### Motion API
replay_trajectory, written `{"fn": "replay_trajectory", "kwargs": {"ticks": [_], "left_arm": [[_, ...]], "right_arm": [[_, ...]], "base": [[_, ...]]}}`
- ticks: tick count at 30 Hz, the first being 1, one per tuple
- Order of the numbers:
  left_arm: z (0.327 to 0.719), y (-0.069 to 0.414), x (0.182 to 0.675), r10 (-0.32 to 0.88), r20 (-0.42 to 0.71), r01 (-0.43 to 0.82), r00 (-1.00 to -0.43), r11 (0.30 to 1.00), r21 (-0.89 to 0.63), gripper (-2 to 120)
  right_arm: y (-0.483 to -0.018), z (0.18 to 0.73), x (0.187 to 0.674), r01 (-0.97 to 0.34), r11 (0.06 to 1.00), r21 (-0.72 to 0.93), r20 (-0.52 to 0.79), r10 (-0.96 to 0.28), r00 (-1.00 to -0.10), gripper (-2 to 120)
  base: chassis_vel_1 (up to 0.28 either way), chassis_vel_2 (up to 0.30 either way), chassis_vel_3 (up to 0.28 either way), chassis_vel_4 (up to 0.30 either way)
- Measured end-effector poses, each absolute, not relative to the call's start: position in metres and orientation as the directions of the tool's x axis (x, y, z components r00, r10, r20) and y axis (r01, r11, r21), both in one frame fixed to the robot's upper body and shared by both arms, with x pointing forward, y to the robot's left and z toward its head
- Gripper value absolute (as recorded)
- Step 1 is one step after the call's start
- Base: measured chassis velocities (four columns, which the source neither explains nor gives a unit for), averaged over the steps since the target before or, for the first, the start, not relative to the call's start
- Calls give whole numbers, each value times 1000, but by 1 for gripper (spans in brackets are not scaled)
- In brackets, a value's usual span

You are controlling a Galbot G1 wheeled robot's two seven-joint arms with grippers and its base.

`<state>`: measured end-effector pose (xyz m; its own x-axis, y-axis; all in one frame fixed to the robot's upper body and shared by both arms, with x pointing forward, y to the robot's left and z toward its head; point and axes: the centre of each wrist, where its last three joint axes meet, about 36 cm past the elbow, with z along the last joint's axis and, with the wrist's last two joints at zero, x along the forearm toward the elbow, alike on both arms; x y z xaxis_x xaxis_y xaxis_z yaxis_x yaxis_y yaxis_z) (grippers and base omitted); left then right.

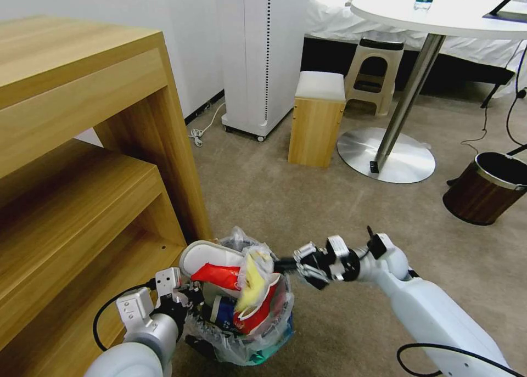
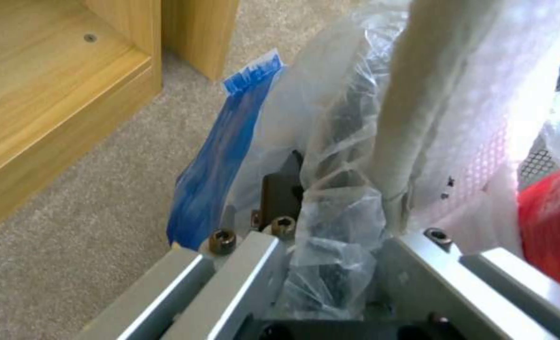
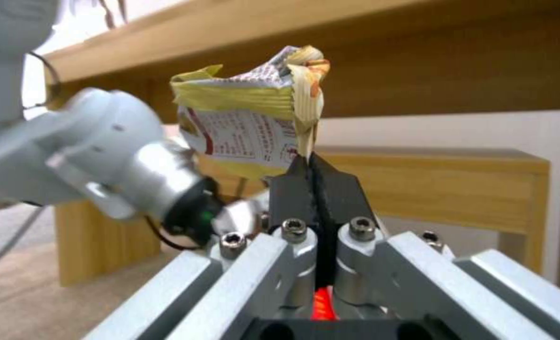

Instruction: Pick up the trash bin and place the garbage on the floor into it.

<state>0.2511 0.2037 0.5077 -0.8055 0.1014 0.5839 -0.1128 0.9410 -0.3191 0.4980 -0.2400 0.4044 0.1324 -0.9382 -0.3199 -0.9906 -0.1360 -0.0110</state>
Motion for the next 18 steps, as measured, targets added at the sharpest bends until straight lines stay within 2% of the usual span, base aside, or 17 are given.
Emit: {"fn": "replay_trajectory", "kwargs": {"ticks": [5, 8, 11, 12, 15, 16, 18], "left_arm": [[511, 205, 248, 101, 580, -111, -809, 942, -318, 1], [512, 205, 247, 102, 579, -110, -809, 941, -319, 1], [513, 205, 247, 102, 578, -109, -810, 941, -319, 1], [513, 205, 247, 102, 578, -109, -810, 941, -319, 1], [513, 205, 247, 102, 578, -109, -810, 941, -319, 1], [513, 205, 247, 102, 578, -109, -810, 941, -319, 1], [513, 205, 247, 102, 577, -109, -810, 941, -319, 1]], "right_arm": [[-235, 412, 516, -989, -144, -40, -250, -957, 150, 0], [-234, 414, 520, -986, -161, -50, -229, -959, 169, 7], [-231, 414, 521, -984, -168, -52, -215, -961, 175, 22], [-231, 414, 521, -984, -168, -52, -215, -961, 175, 22], [-234, 413, 521, -985, -161, -55, -197, -966, 168, 37], [-234, 413, 521, -985, -161, -55, -197, -966, 168, 37], [-239, 414, 521, -988, -146, -57, -192, -969, 155, 45]], "base": [[0, 0, 0, 0], [0, 0, 0, 0], [0, 0, 0, 0], [0, 0, 0, 0], [0, 0, 0, 0], [0, 0, 0, 0], [0, 0, 0, 0]]}}
